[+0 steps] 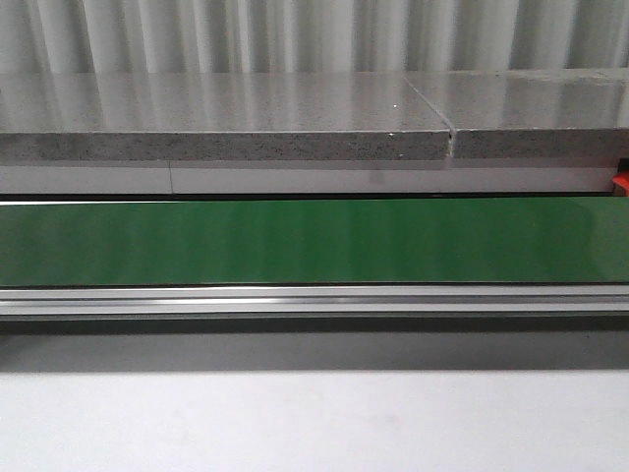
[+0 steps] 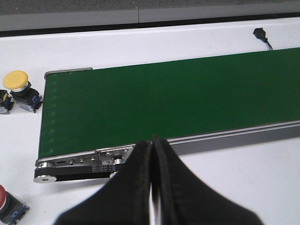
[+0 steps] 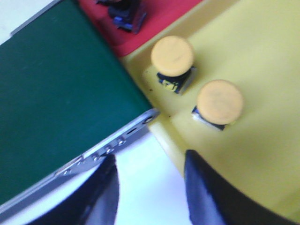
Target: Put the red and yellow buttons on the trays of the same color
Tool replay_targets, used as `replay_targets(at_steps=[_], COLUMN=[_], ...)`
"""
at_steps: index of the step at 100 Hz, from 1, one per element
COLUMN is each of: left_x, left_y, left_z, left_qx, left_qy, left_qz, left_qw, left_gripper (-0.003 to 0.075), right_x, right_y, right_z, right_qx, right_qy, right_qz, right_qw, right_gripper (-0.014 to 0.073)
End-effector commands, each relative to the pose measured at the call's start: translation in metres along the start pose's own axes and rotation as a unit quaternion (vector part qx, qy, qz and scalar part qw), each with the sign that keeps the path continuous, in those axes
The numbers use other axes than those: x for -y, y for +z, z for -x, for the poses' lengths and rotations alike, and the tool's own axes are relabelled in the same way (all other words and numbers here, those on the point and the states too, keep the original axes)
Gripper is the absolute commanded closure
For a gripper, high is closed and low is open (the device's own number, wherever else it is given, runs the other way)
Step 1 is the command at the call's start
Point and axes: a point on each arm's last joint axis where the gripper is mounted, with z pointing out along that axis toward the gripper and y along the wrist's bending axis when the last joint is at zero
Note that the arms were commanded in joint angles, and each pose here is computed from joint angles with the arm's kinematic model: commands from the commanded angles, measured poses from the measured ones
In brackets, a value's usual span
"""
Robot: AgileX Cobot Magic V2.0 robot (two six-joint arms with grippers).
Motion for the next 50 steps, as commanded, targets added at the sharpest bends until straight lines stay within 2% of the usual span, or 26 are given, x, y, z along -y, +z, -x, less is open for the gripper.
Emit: replay_targets(at_steps=[1, 10, 22, 50], left_x=[0.001, 0.001, 0.001, 0.001], left_y=[-0.006, -0.006, -0.006, -0.006], left_z=[0.013, 0.013, 0.013, 0.013], left_qx=[0.045, 0.045, 0.045, 0.045], left_qy=[-0.003, -0.003, -0.003, -0.003], left_qz=[-0.003, -0.003, -0.003, -0.003], left_qw=[0.999, 0.999, 0.999, 0.999], left_gripper=[0.0741, 0.0741, 0.0741, 0.0741], right_x=[-0.012, -0.023, -0.033, -0.047], right_y=[-0.015, -0.023, -0.033, -0.054], right_z=[0.004, -0.001, -0.007, -0.02], right_qx=[0.038, 0.043, 0.051, 0.072], right_qy=[-0.061, -0.098, -0.149, -0.215], right_qz=[0.023, 0.047, 0.071, 0.118], right_qw=[0.997, 0.993, 0.985, 0.967], right_gripper=[0.0434, 0.0561, 0.0667, 0.0663])
